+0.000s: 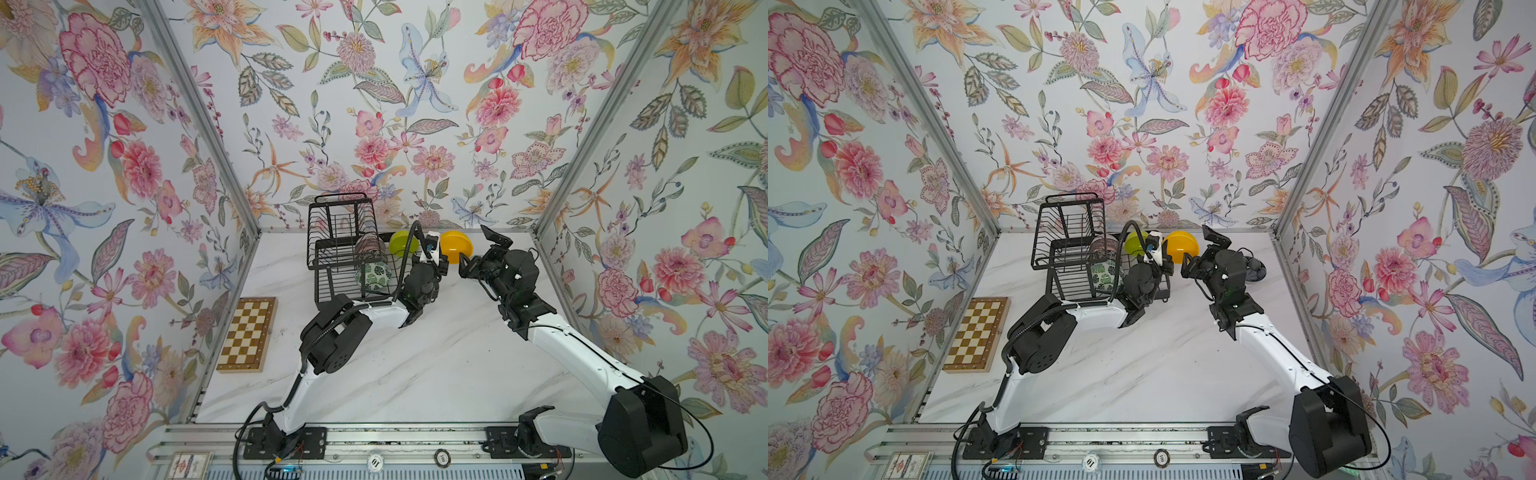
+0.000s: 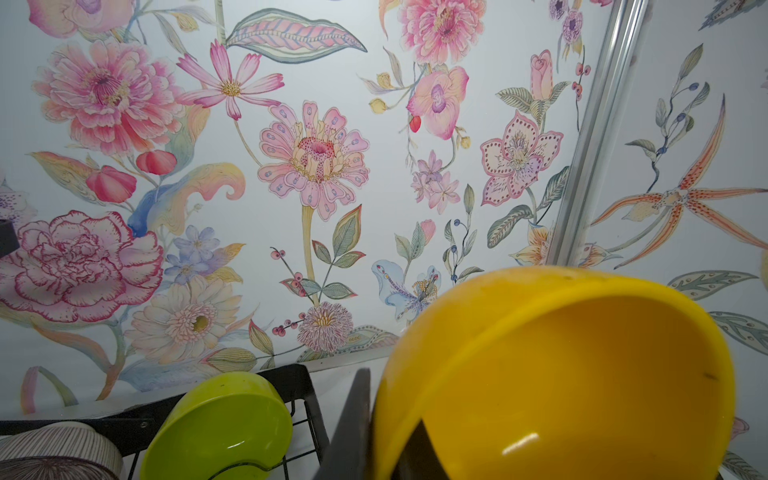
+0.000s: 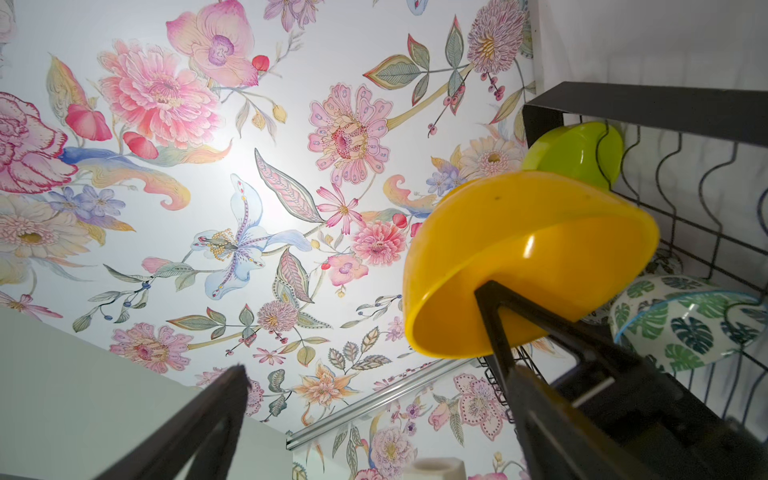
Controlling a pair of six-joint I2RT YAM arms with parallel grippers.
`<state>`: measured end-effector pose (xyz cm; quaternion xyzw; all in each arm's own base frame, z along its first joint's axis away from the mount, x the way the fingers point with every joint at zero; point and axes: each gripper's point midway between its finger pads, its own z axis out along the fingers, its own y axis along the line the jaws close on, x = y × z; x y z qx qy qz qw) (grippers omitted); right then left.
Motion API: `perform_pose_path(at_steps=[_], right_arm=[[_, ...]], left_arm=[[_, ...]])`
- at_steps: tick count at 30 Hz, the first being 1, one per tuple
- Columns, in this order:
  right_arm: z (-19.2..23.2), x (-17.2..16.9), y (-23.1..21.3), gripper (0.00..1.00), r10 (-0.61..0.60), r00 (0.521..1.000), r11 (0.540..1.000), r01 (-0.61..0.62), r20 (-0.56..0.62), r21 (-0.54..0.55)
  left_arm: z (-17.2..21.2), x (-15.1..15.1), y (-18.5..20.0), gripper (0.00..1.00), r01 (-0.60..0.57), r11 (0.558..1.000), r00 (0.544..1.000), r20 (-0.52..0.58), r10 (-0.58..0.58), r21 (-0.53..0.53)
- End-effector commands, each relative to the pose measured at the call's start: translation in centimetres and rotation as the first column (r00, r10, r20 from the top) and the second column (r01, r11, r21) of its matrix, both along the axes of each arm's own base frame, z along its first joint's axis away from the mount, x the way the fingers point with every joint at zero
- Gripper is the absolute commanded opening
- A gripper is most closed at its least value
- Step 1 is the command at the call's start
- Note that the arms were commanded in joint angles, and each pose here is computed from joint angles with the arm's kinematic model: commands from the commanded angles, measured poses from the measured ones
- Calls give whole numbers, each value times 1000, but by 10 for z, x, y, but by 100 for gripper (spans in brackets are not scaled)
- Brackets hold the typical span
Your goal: Load the bowls into the dish rack
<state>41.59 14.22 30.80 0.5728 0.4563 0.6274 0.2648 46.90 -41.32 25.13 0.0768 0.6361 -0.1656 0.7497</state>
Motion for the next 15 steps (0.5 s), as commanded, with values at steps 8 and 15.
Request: perform_pose_path(at_steps=[8,15], right_arm=[[25,26,5,79,-61,995,993,53,77,101],[13,38,20,50,-53,997,985,44,50,166]], left_arm=[[21,-19,11,0,-21,998,997,70,25,-60],[25,-22,16,0,-46,997,996,75,51,-67]])
